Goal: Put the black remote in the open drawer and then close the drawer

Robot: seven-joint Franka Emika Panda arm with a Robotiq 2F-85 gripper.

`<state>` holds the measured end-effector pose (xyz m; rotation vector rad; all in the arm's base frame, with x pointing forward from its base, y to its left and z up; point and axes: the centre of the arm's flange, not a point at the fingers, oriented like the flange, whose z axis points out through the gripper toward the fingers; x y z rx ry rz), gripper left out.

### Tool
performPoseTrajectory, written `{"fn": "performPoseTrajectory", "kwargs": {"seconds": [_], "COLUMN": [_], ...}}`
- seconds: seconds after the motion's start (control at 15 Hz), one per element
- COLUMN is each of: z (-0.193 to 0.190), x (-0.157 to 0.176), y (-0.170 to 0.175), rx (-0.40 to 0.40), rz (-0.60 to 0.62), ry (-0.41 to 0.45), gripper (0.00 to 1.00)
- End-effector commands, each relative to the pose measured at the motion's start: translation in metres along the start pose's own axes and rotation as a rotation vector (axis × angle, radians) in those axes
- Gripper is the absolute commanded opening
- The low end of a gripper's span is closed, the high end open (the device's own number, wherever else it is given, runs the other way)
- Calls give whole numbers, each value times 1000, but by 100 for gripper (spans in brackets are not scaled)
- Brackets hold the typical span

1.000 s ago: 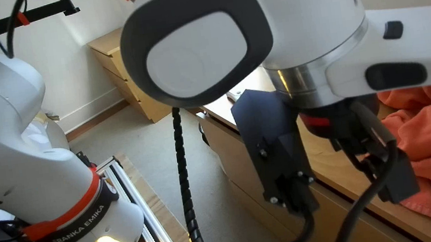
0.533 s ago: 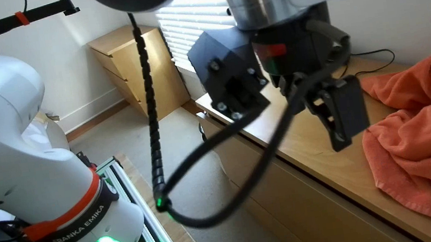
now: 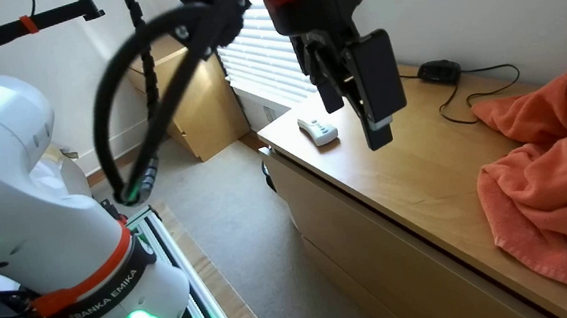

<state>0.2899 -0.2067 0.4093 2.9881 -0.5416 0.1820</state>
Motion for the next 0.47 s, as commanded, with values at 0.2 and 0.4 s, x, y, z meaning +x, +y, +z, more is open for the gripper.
{"fn": "performPoseTrajectory", "kwargs": {"seconds": [0.2,0.4], "z": [-13,-13], "x": [-2,-2], "y": [-3,-3], "rx": [0,0], "rz": [-7,-7], "ry": [14,14], "gripper": [100,100]}}
